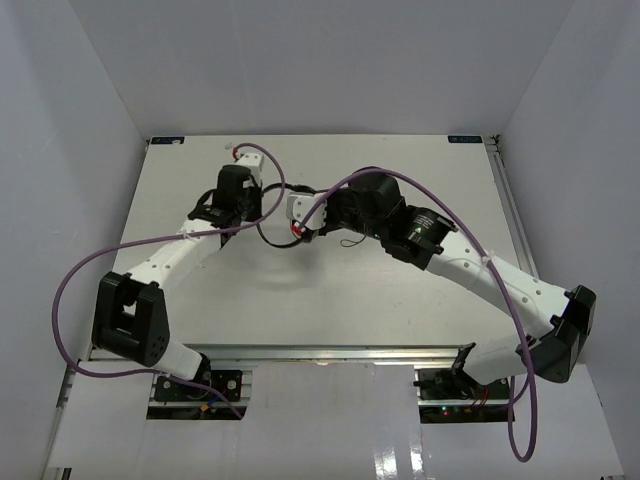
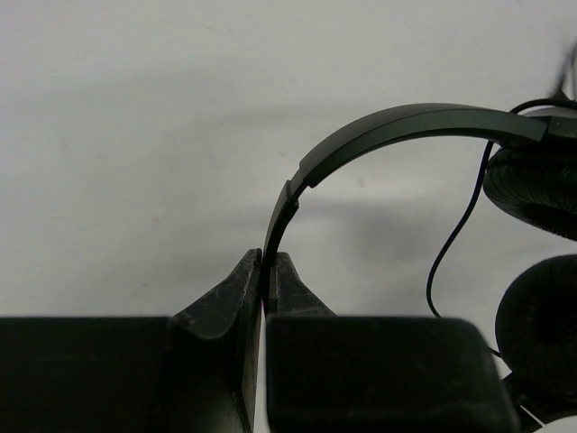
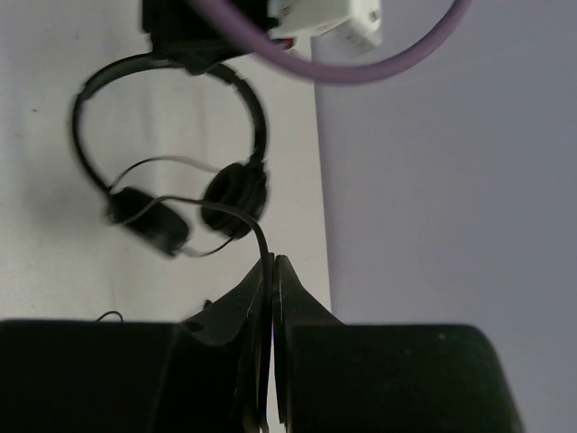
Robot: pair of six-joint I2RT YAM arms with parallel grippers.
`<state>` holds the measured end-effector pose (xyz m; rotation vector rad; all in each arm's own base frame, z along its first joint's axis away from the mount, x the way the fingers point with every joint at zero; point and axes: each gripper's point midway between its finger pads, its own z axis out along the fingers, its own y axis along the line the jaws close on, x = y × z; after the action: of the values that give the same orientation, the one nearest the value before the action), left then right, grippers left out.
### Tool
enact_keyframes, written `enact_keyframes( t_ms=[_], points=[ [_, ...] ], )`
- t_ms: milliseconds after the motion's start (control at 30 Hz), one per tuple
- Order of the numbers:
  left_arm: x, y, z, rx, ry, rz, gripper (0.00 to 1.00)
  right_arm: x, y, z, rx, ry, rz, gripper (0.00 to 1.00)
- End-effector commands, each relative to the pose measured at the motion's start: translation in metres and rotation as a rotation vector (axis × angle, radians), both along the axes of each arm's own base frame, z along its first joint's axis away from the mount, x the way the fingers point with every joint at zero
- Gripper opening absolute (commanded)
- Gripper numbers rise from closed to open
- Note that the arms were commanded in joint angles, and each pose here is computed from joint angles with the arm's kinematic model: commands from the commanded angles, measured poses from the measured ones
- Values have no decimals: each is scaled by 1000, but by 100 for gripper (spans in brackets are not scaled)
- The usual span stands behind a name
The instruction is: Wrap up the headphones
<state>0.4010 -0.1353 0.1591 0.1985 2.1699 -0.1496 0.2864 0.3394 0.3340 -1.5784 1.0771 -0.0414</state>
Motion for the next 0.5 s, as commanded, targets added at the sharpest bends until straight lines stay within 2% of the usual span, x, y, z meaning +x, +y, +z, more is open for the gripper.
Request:
enact_keyframes(
  t_ms=[0, 167, 467],
  points=[
    [-35, -37, 33, -73, -99, -176, 0, 29, -9, 33, 63, -160, -101, 8],
    [-68, -51, 29, -110, -87, -282, 0, 50, -21, 39, 122, -159, -156, 8],
    [-107, -77, 54, -212, -106, -442, 0, 81, -29, 18, 184, -48, -174, 8]
  ],
)
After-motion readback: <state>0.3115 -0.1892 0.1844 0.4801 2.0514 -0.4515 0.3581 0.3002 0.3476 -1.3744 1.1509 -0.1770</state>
